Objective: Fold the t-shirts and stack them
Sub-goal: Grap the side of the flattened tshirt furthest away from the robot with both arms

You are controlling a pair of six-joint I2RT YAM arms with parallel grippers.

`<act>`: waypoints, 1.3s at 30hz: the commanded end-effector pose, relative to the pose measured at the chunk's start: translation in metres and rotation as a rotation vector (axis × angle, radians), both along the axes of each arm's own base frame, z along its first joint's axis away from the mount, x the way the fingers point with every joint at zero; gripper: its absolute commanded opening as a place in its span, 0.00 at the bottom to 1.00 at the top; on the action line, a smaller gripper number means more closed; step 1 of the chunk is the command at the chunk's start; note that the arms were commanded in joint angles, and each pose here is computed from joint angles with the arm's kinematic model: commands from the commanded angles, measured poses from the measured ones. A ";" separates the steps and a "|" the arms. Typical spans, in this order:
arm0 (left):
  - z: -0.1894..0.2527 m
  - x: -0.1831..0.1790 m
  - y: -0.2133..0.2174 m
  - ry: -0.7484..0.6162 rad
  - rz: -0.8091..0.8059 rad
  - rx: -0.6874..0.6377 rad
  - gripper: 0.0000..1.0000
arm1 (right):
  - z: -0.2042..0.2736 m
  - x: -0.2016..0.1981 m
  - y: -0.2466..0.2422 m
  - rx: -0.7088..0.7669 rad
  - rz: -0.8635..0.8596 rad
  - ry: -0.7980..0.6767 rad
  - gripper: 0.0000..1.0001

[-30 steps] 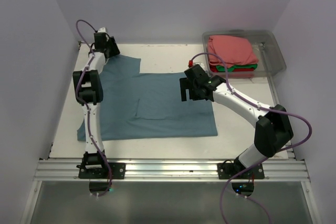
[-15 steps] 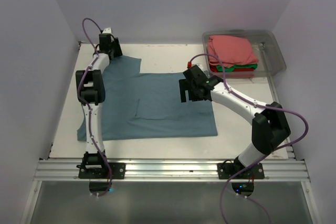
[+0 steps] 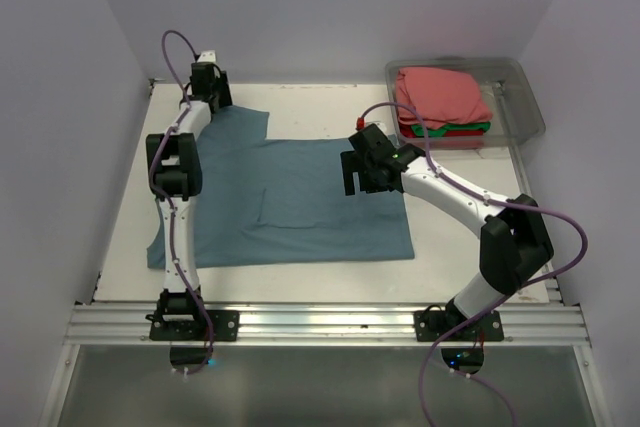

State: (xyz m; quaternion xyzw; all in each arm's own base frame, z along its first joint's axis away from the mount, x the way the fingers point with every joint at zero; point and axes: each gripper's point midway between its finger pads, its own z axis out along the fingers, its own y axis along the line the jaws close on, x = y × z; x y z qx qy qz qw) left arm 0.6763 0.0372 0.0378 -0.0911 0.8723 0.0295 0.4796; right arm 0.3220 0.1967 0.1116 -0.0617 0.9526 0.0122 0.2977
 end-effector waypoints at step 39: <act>-0.010 0.006 0.015 -0.014 0.013 0.064 0.16 | 0.007 0.006 0.001 0.011 0.013 0.006 0.91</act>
